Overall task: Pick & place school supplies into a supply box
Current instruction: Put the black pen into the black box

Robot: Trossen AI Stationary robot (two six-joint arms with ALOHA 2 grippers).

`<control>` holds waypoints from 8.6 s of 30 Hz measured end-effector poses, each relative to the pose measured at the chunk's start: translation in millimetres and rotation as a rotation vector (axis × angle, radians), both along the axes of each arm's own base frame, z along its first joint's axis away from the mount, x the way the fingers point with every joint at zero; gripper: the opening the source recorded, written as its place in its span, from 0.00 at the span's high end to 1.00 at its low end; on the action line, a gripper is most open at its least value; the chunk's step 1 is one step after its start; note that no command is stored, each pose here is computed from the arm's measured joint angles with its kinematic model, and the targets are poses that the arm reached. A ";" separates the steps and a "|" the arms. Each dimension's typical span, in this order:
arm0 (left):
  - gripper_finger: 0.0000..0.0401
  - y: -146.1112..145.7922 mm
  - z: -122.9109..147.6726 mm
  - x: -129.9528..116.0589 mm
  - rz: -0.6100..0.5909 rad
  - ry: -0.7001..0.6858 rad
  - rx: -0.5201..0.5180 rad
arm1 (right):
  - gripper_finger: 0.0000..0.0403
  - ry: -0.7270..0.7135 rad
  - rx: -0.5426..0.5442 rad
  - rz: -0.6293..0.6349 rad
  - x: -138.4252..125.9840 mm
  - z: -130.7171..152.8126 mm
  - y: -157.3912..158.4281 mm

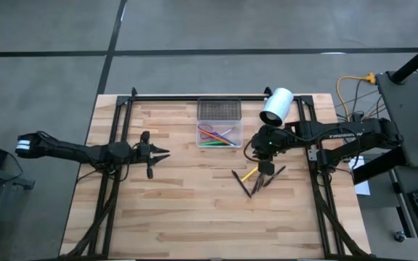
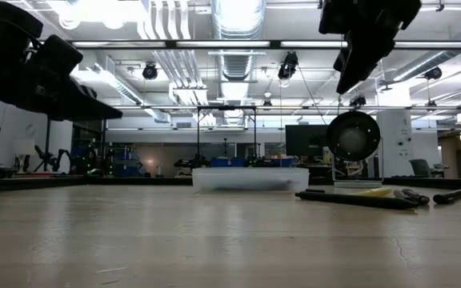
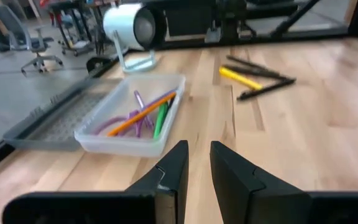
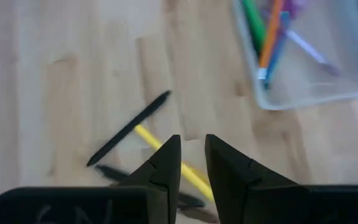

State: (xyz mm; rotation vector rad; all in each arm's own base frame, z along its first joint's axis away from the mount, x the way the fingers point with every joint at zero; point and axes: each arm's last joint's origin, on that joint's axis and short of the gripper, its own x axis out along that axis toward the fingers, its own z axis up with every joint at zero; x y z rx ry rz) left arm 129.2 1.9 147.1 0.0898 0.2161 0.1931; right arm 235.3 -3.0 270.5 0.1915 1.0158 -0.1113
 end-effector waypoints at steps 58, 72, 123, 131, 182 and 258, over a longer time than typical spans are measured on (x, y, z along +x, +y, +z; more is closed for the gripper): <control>0.87 -0.1 -7.2 2.8 0.000 0.067 0.003 | 0.52 0.361 -0.011 0.496 -31.4 -95.6 6.3; 0.87 -0.1 -7.5 2.8 0.000 0.068 0.003 | 0.52 0.504 0.039 0.433 -15.9 -125.6 8.3; 0.87 -0.1 -7.3 2.8 0.000 0.067 0.003 | 0.52 0.436 -0.068 0.494 -31.4 -133.3 39.3; 0.87 -0.1 -7.3 2.8 0.000 0.067 0.003 | 0.52 0.433 -0.058 0.467 -31.3 -133.8 39.3; 0.87 -0.1 -7.3 2.8 0.000 0.068 0.003 | 0.93 0.396 -0.157 0.809 -38.2 -142.8 44.8; 0.87 -0.1 -7.3 2.8 0.000 0.068 0.003 | 0.94 -0.055 -0.769 0.514 30.4 -82.5 40.4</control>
